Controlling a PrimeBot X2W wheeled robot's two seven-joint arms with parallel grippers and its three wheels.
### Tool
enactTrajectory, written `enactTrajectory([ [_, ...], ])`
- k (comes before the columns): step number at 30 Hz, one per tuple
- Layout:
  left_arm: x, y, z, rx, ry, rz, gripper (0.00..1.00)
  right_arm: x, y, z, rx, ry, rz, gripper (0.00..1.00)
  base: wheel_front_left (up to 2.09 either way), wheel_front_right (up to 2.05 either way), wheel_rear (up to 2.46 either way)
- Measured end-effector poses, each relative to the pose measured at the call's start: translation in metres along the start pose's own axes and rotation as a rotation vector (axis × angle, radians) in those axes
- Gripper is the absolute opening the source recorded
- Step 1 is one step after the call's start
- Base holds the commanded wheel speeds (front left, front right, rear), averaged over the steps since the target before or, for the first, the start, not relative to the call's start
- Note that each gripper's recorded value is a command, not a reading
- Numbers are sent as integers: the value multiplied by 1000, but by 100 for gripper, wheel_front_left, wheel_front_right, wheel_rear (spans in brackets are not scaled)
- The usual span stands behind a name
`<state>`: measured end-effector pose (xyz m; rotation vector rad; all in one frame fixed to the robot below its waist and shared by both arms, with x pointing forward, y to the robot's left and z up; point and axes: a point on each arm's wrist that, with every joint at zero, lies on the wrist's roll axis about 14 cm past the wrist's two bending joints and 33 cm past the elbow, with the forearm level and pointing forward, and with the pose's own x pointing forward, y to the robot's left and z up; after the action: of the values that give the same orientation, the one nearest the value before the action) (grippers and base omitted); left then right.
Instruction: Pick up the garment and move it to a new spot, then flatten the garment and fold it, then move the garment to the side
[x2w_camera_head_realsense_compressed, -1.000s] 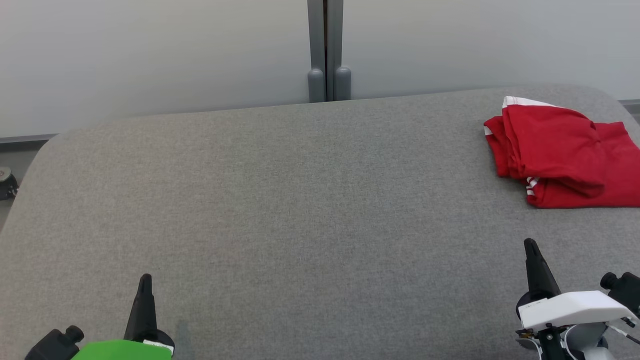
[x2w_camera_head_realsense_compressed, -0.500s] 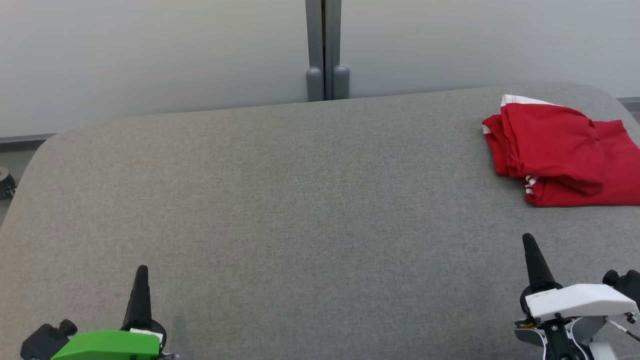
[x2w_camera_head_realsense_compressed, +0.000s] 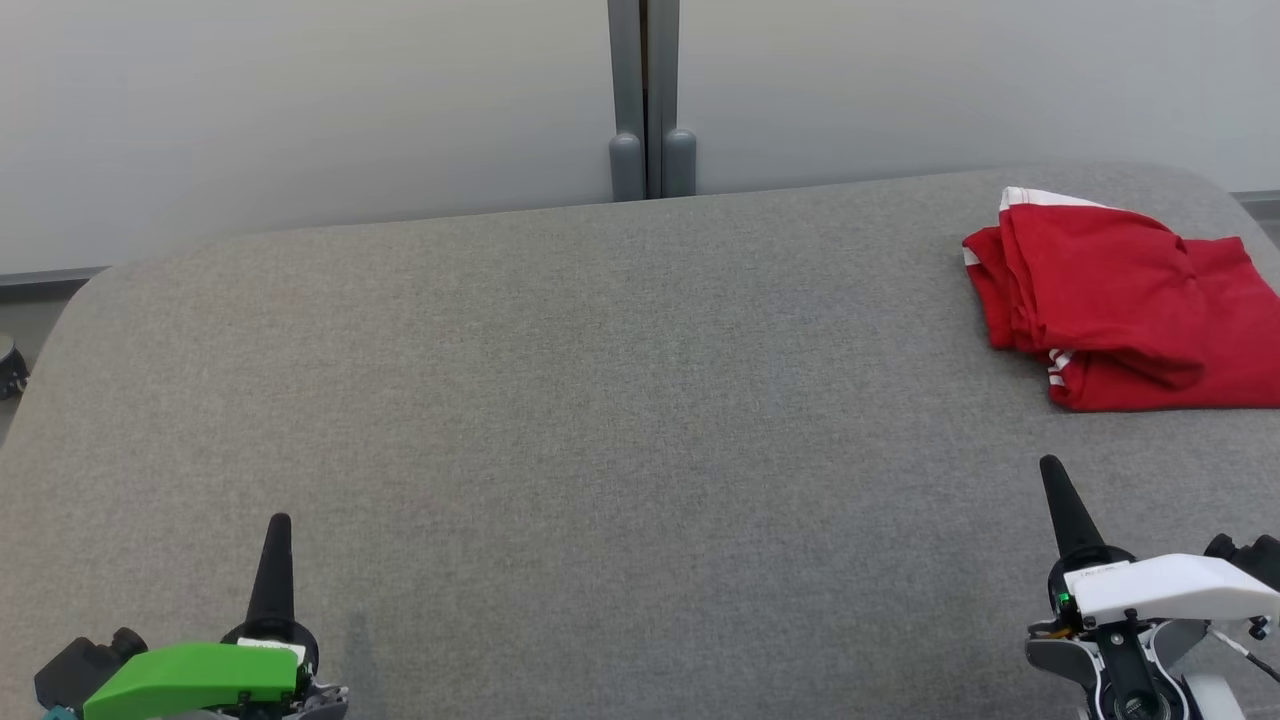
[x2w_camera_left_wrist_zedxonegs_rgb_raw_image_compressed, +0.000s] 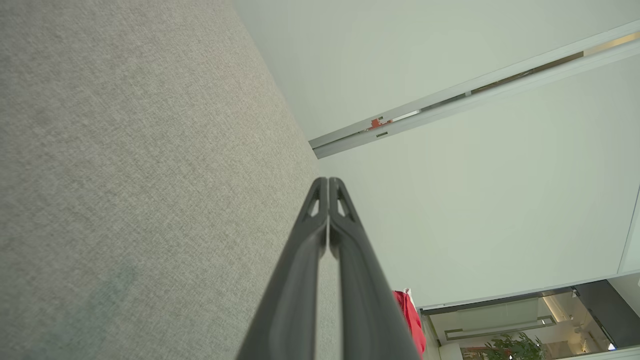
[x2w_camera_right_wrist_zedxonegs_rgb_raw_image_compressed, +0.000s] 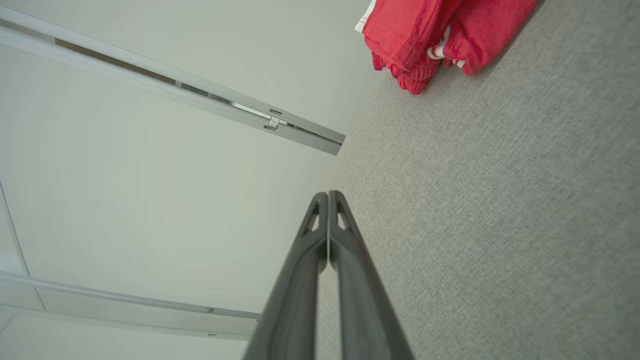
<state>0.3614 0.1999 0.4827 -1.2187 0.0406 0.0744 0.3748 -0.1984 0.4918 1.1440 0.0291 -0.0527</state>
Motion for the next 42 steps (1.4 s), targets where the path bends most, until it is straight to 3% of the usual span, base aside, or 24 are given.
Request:
enactTrajectory([
  [42, 21, -18, 6, -302, 22, -50, 0, 10, 10, 5, 371, 16, 37, 0, 0, 0, 0],
])
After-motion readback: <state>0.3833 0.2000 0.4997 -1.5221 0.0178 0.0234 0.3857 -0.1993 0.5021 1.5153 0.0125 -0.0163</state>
